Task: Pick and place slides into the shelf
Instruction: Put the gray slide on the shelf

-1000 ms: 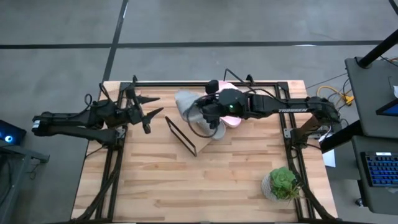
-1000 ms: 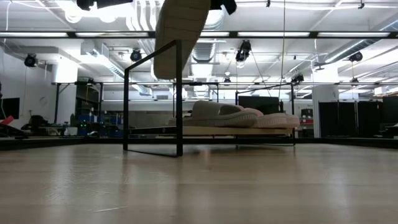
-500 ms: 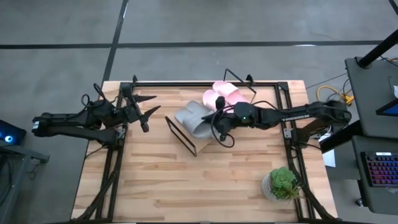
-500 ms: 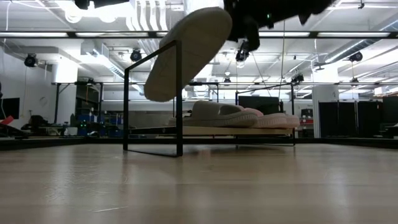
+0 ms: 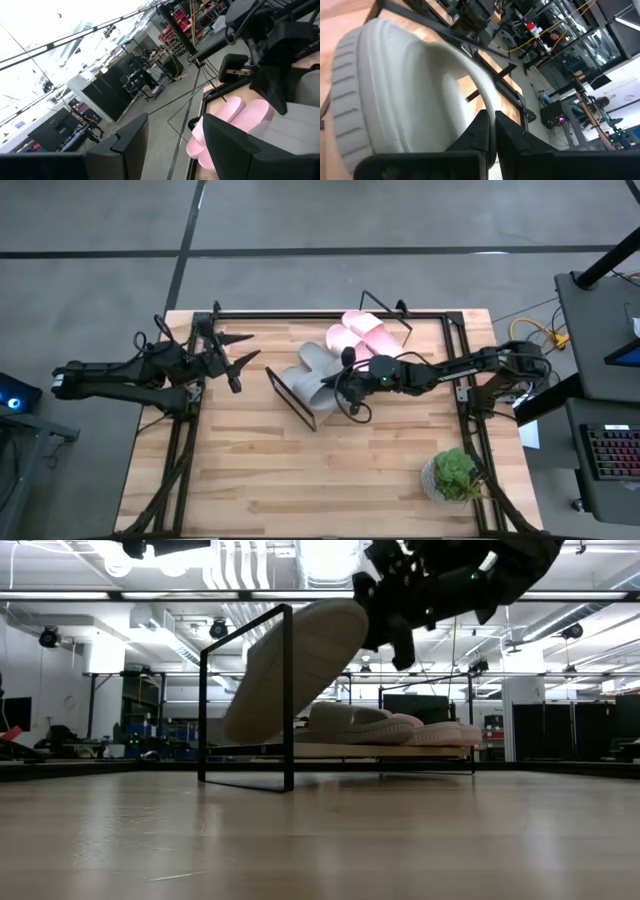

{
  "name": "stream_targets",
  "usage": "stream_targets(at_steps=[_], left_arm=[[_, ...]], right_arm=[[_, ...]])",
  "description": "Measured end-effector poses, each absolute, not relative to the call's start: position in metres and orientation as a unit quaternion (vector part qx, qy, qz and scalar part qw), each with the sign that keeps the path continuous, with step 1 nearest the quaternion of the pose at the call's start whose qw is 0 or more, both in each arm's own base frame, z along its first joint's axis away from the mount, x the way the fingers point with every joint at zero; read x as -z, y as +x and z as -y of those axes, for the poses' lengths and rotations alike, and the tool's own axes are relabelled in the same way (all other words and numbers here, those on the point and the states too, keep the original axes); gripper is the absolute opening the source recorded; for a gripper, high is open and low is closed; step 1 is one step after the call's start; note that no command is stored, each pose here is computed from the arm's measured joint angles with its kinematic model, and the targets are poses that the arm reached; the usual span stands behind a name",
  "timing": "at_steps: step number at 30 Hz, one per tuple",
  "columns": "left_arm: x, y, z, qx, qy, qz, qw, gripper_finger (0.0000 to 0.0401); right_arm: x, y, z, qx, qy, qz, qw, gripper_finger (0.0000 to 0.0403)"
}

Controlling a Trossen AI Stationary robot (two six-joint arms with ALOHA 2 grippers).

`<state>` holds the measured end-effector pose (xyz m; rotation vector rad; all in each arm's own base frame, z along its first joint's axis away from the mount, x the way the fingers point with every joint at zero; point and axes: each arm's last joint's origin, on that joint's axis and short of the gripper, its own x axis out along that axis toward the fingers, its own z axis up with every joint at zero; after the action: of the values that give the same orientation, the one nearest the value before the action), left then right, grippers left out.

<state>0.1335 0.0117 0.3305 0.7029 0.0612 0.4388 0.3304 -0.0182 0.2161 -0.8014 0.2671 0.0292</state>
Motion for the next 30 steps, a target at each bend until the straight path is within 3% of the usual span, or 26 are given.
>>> stream_targets(at_steps=[11,17,30], left_arm=[[-0.328,0.139,-0.012,-0.209,0.344,-0.041,0.914,0.0173],[-0.326,0.142,-0.012,-0.207,0.345,-0.047,0.914,0.0173],[-0.324,0.146,-0.012,-0.204,0.347,-0.055,0.914,0.0173]], right_arm=[[-0.191,0.355,0.019,-0.032,-0.411,-0.158,0.897,0.0008],[-0.183,0.352,0.019,-0.046,-0.376,-0.197,0.904,0.0017],[-0.196,0.359,0.02,-0.044,-0.26,-0.277,0.924,0.0147]])
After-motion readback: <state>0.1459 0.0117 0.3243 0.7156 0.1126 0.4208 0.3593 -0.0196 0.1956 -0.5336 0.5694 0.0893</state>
